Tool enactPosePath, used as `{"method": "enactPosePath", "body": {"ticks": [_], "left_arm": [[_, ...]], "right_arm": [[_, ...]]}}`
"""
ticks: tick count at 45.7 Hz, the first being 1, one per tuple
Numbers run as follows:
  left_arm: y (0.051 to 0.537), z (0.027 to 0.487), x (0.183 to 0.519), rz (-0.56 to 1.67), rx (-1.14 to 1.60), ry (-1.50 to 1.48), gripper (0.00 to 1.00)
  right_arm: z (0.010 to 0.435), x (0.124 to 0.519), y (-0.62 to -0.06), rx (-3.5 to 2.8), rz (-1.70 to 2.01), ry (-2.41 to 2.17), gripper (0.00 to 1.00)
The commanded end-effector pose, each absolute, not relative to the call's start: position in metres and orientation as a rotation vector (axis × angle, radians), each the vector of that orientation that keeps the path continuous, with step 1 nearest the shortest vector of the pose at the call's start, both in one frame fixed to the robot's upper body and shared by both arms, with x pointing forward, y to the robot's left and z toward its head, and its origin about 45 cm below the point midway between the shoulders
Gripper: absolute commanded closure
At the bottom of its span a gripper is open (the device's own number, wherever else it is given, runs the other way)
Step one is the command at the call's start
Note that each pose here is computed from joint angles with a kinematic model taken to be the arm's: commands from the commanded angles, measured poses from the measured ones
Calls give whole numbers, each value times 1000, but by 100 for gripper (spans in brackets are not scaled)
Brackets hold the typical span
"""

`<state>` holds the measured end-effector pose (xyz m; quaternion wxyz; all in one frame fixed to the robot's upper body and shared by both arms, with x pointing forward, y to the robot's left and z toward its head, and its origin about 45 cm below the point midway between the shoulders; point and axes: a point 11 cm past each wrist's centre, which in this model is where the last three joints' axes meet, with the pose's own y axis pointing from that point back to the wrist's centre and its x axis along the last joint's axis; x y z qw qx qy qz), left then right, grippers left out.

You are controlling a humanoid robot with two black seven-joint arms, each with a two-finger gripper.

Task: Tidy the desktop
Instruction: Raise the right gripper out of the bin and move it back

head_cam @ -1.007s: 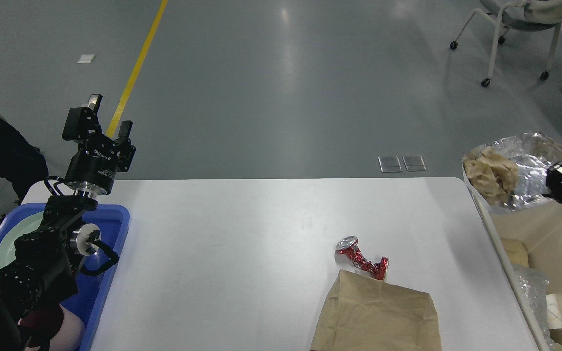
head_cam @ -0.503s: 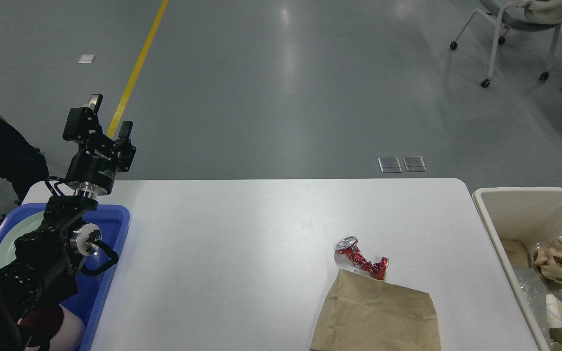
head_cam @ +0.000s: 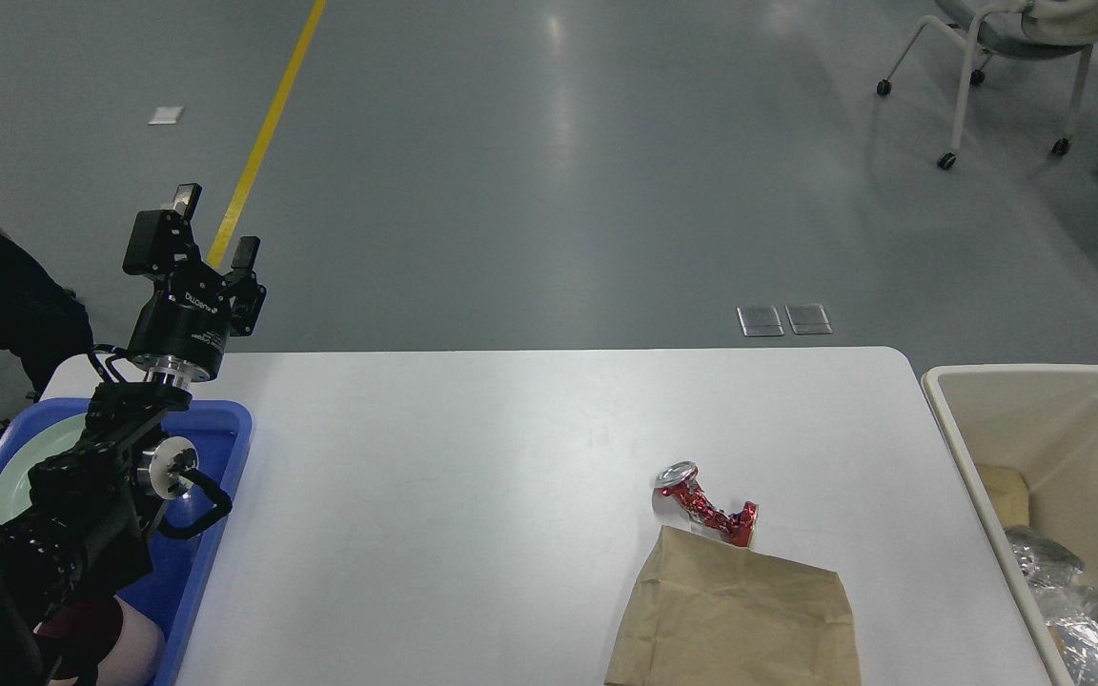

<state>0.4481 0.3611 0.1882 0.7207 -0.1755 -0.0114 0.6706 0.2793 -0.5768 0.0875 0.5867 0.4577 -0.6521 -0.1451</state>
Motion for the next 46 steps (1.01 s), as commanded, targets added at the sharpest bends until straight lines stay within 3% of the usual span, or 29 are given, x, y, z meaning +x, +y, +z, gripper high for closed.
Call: {"method": "enactPosePath", "body": {"ticks": [1,13,22,32,46], "left_arm": [[361,189,448,1481,-389,-26,4],[361,188,448,1482,-388,-25,4],[361,188,448,1482,-388,-25,4],[361,188,448,1482,-388,-25,4],[361,188,448,1482,-388,-25,4]], "right_arm": [[109,323,-549,1152,-229,-1451,0],[155,433,-420,1353,137,-1187,0],[189,474,-306,1479,349,-958,0],[228,473,-226,1640,332,-697,0],[280,401,-181,1765,76,-198,0]]}}
